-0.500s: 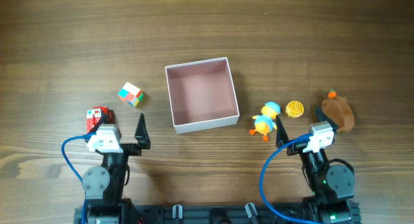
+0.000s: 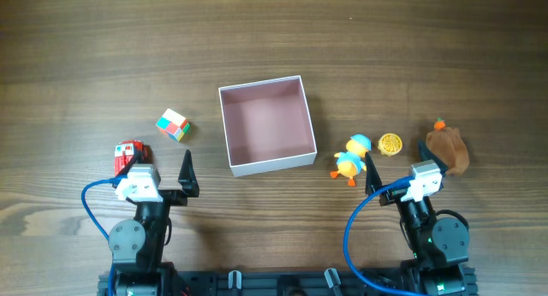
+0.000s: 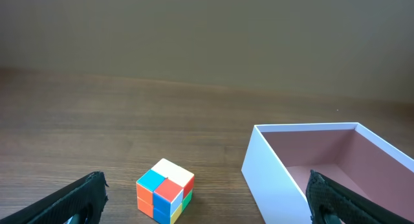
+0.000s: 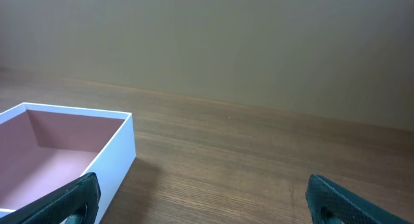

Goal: Pack container

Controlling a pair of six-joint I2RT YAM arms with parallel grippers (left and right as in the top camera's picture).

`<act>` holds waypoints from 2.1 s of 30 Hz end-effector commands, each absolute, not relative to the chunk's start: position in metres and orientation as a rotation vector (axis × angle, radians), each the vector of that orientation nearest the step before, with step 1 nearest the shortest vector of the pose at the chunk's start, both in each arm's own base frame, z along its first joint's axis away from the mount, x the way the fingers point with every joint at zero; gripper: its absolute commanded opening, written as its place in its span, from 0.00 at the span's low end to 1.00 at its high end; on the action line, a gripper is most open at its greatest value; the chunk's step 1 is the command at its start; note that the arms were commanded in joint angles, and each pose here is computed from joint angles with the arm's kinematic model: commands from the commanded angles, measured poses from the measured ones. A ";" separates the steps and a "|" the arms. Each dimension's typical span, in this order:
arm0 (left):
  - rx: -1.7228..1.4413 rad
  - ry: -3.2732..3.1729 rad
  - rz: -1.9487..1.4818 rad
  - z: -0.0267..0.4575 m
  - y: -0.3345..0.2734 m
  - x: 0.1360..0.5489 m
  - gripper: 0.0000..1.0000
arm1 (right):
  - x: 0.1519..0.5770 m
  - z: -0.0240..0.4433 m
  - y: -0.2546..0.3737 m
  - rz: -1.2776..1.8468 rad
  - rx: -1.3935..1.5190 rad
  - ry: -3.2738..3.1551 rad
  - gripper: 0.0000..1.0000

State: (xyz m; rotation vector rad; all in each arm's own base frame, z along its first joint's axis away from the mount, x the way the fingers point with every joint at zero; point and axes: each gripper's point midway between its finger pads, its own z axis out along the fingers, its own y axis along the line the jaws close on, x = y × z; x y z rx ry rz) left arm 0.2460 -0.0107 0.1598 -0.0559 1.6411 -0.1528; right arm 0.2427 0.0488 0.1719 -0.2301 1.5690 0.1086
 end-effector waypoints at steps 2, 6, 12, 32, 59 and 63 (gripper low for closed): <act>-0.037 1.643 -0.153 0.158 -0.013 0.246 1.00 | 0.243 0.173 0.047 0.099 -0.228 1.564 1.00; -0.037 1.643 -0.153 0.158 -0.013 0.246 1.00 | 0.243 0.173 0.047 0.099 -0.228 1.564 1.00; -0.037 1.643 -0.153 0.158 -0.013 0.246 1.00 | 0.243 0.173 0.047 0.099 -0.228 1.564 1.00; -0.037 1.643 -0.153 0.158 -0.013 0.246 1.00 | 0.243 0.173 0.047 0.099 -0.228 1.564 1.00; -0.254 1.826 -0.317 0.242 -0.014 0.240 1.00 | 0.249 0.225 0.066 0.380 -0.085 1.870 1.00; -0.329 2.185 -0.284 0.253 -0.013 0.258 1.00 | 0.268 0.237 0.069 0.344 -0.100 2.202 1.00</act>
